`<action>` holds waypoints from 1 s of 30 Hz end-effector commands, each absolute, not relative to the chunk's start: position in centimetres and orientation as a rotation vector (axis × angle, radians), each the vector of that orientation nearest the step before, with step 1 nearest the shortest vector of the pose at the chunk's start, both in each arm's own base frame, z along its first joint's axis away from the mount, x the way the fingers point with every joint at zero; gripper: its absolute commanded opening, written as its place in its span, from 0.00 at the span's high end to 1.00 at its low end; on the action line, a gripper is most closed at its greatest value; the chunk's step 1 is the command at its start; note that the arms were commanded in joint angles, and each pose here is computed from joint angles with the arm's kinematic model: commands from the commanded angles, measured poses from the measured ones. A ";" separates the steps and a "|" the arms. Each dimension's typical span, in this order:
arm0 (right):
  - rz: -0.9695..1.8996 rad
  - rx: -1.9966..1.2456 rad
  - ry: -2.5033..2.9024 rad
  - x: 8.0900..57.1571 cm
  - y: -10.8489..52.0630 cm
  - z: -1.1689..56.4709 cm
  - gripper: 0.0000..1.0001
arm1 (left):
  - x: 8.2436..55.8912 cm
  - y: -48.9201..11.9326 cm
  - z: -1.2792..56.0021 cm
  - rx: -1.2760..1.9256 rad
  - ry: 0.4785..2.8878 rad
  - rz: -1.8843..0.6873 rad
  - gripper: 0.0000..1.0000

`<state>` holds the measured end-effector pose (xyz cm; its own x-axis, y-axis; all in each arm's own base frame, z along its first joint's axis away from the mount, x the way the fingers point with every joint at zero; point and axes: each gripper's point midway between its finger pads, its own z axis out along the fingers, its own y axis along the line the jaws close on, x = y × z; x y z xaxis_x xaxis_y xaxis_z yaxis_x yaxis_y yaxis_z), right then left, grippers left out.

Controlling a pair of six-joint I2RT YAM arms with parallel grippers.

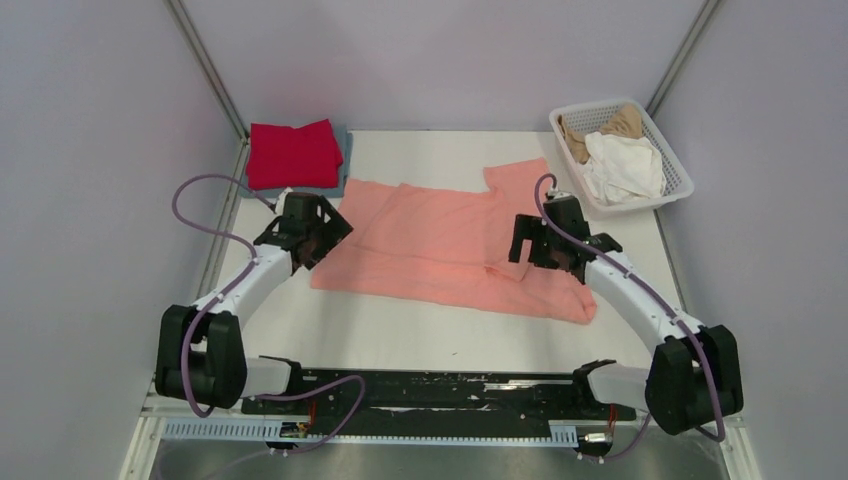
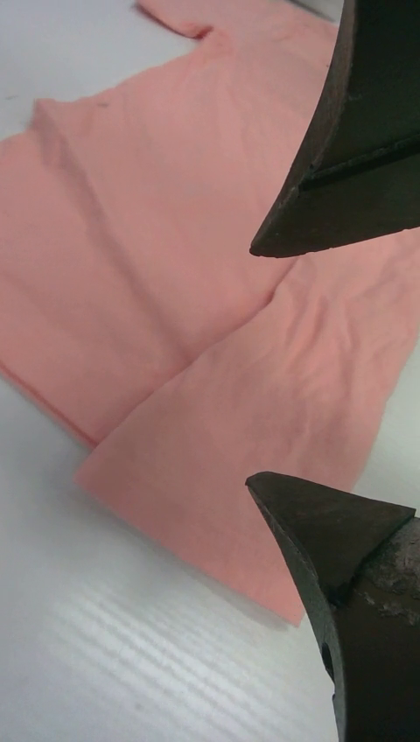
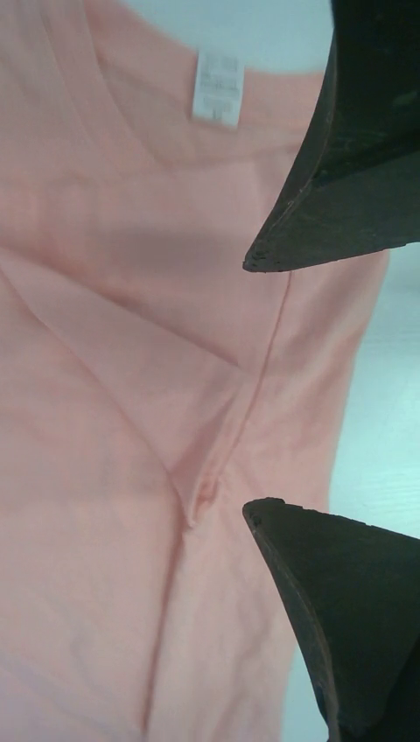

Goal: Fold and stack the t-shirts
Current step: Fold the flattened tshirt in 1/3 of the way

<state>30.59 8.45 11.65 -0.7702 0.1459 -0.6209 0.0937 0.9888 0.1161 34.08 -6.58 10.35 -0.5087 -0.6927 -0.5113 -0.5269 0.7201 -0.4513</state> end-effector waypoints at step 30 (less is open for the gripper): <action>0.490 0.144 2.382 36.9 16.7 8.4 0.00 | 33.0 -8.4 2.9 -0.739 2.479 -0.250 0.00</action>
